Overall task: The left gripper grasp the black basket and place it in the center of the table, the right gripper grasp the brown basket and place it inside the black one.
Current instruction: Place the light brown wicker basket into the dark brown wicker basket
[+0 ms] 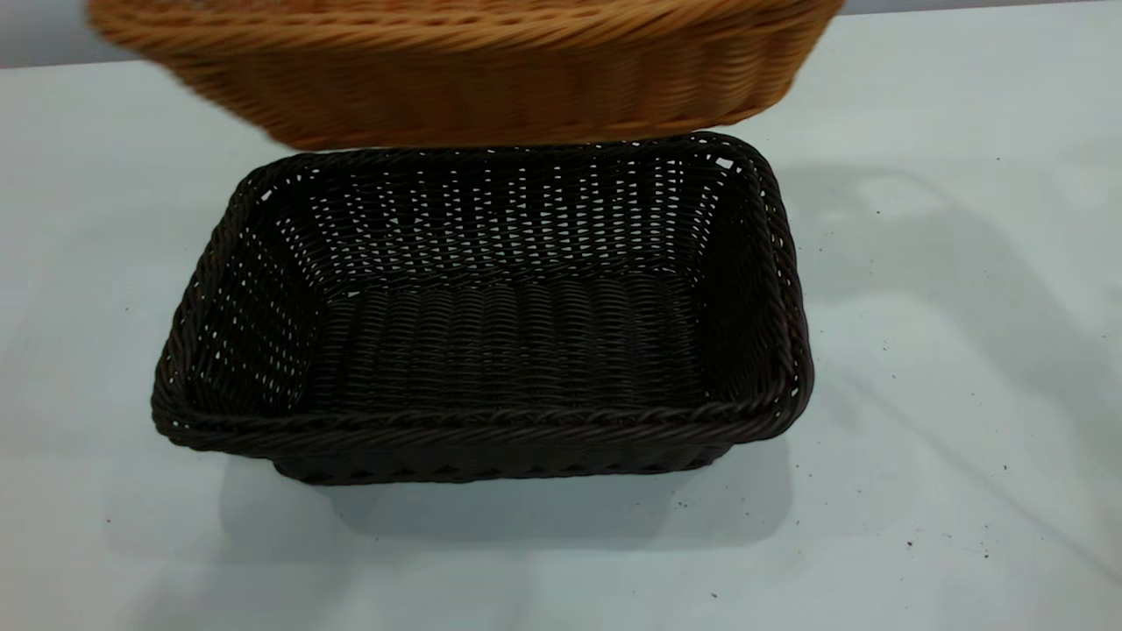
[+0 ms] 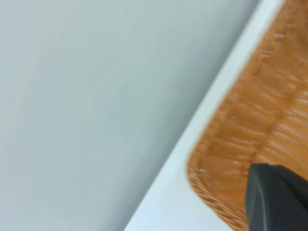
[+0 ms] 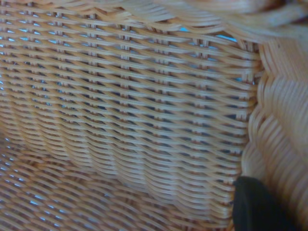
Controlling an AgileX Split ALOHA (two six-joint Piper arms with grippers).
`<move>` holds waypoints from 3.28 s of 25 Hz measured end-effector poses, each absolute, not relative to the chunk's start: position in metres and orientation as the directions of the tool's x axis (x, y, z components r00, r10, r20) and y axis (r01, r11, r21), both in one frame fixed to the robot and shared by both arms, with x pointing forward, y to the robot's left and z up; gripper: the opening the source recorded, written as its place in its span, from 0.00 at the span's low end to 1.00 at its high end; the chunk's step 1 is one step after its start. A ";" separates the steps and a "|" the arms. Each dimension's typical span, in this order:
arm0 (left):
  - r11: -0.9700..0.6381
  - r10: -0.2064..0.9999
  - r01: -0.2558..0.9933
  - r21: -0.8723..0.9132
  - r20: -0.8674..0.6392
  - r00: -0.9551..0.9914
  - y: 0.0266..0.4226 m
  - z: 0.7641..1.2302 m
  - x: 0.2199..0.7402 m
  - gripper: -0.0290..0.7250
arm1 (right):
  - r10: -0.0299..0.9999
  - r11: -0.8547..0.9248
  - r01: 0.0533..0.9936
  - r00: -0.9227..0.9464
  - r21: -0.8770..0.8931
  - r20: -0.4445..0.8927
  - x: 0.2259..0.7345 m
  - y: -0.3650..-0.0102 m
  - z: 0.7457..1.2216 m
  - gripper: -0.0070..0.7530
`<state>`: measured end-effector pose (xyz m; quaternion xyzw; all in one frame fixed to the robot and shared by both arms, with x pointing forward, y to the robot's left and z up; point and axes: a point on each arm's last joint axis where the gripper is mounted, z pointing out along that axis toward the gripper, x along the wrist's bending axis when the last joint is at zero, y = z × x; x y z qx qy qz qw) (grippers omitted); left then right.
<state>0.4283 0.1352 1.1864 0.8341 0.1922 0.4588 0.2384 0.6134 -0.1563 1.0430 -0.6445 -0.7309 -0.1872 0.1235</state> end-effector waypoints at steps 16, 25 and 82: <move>-0.805 0.566 0.098 0.585 0.708 0.422 0.139 1.193 0.432 0.04 | 0.892 0.171 0.985 -0.142 -0.031 0.430 0.580 -0.124 1.008 0.14; -0.804 0.565 0.093 0.587 0.708 0.423 0.139 1.193 0.432 0.04 | 0.898 0.197 0.978 -0.153 -0.068 0.412 0.573 -0.123 0.997 0.14; -0.799 0.572 0.105 0.592 0.695 0.435 0.138 1.192 0.432 0.04 | 0.930 0.174 0.978 -0.123 -0.118 0.347 0.593 -0.122 0.951 0.66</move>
